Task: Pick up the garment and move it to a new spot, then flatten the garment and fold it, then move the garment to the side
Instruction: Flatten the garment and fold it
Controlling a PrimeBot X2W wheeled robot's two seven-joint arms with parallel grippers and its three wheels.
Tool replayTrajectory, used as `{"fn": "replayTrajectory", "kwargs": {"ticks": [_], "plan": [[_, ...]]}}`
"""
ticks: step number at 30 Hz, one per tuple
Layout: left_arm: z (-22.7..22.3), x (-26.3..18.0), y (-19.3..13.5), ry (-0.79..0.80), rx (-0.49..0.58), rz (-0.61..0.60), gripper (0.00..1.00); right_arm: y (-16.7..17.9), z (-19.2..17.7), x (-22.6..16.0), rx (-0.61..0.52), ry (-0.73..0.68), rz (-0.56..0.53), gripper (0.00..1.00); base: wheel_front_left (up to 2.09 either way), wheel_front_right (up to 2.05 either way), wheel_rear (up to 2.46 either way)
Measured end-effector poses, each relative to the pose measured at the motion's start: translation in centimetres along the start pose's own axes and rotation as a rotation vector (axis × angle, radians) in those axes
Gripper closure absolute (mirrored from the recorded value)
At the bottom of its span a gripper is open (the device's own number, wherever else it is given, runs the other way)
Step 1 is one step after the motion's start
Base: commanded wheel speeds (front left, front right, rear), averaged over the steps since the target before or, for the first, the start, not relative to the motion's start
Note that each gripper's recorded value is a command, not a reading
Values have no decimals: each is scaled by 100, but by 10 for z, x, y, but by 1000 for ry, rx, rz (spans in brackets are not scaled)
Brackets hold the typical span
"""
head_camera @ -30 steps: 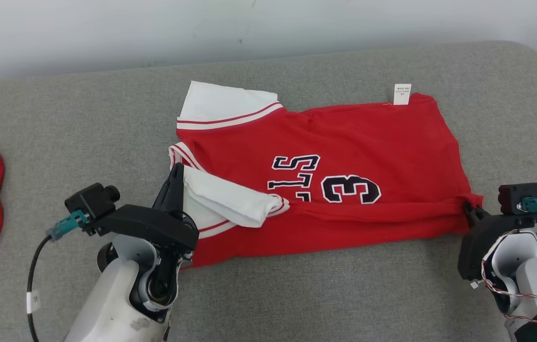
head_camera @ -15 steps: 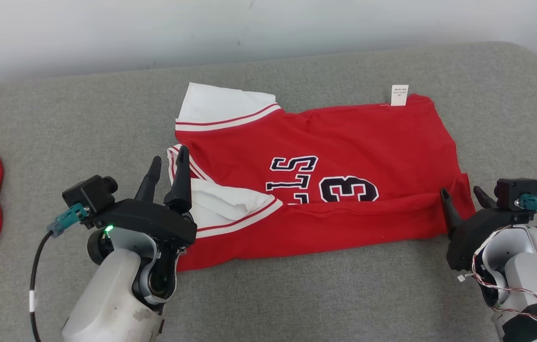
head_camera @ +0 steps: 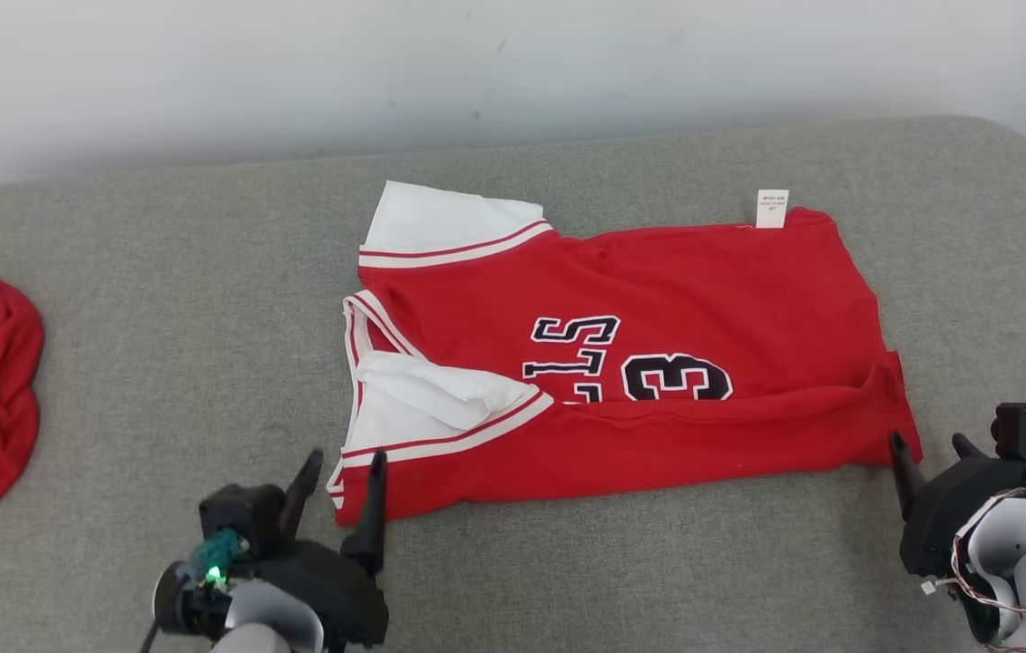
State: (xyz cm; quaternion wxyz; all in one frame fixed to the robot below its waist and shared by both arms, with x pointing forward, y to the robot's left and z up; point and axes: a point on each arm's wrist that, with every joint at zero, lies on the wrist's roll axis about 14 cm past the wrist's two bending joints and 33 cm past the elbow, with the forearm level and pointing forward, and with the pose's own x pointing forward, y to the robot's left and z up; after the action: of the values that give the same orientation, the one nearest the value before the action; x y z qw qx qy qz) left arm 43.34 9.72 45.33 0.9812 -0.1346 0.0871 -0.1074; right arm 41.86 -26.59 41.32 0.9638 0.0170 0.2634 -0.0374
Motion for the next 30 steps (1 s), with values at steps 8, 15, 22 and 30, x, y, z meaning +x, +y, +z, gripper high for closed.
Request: {"fn": "replayTrajectory", "kwargs": {"ticks": [8,15,22,30], "plan": [[-32,-8,14,114,105,43,0,7,-15,5,15,86,5,0,0,0,0],[-41,-4,17,155,119,51,0,-1,-15,18,29,126,-33,0,0,0,0],[-50,3,21,200,119,60,62,10,-21,33,40,173,-20,0,0,0,0],[-60,3,16,249,75,51,100,18,-26,37,57,201,0,100,0,0,0]]}}
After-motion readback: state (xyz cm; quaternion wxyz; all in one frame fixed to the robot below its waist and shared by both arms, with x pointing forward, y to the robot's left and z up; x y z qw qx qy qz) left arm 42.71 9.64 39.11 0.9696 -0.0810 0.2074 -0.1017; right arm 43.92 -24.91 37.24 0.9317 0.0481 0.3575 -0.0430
